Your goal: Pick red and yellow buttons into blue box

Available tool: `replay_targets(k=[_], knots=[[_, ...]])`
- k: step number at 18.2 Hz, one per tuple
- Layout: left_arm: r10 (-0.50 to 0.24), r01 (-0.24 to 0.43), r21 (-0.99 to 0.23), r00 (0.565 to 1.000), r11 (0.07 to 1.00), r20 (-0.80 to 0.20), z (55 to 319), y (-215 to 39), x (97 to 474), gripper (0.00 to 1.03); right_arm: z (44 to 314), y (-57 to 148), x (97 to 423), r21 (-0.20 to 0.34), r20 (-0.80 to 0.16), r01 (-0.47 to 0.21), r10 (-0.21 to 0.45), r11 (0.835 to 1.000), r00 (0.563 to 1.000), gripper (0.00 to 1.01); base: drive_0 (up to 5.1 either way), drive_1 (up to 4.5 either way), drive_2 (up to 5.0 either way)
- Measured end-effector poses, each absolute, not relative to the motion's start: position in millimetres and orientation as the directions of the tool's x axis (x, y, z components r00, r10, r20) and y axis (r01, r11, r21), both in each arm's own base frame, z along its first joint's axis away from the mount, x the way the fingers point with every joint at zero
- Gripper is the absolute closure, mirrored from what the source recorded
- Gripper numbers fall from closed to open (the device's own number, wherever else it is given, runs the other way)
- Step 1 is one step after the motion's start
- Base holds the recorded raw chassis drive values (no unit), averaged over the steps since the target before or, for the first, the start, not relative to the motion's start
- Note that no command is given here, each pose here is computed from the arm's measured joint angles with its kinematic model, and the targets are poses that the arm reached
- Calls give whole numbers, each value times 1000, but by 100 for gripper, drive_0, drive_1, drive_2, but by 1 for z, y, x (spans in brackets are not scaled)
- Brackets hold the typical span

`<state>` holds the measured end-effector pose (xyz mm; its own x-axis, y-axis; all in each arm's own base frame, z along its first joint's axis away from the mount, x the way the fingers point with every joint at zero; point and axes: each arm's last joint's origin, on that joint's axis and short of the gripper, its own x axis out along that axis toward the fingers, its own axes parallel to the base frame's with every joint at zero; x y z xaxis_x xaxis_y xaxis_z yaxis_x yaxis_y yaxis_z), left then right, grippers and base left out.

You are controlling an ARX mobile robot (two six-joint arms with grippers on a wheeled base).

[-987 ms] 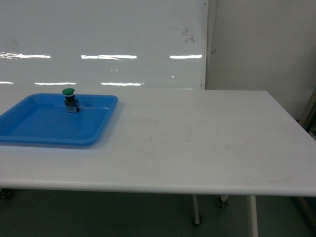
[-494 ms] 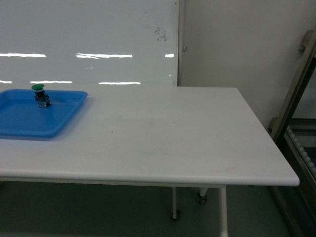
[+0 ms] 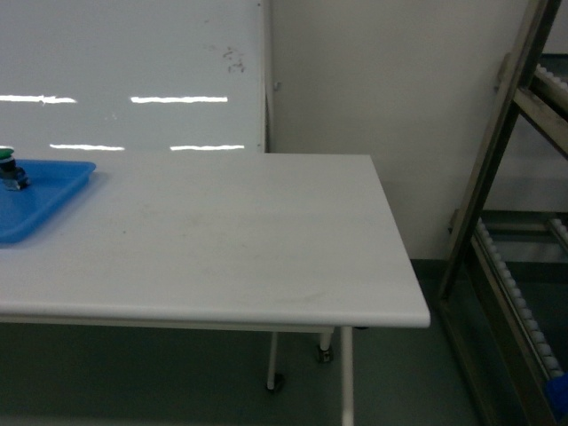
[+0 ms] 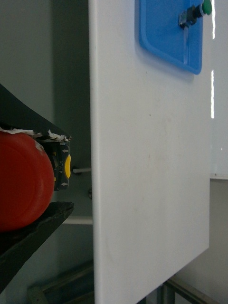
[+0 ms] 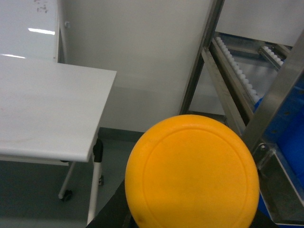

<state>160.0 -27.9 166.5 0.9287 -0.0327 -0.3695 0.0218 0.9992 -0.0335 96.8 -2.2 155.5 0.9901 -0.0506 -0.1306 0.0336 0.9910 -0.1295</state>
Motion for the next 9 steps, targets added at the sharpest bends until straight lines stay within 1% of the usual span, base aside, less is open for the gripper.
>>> replay_targets(k=[9], knots=[[-33,22,-33,928,999,-370,166,-28,160,72,156,-2,97,-130,-131,34,-51,991,990,75,502,-234,-234]])
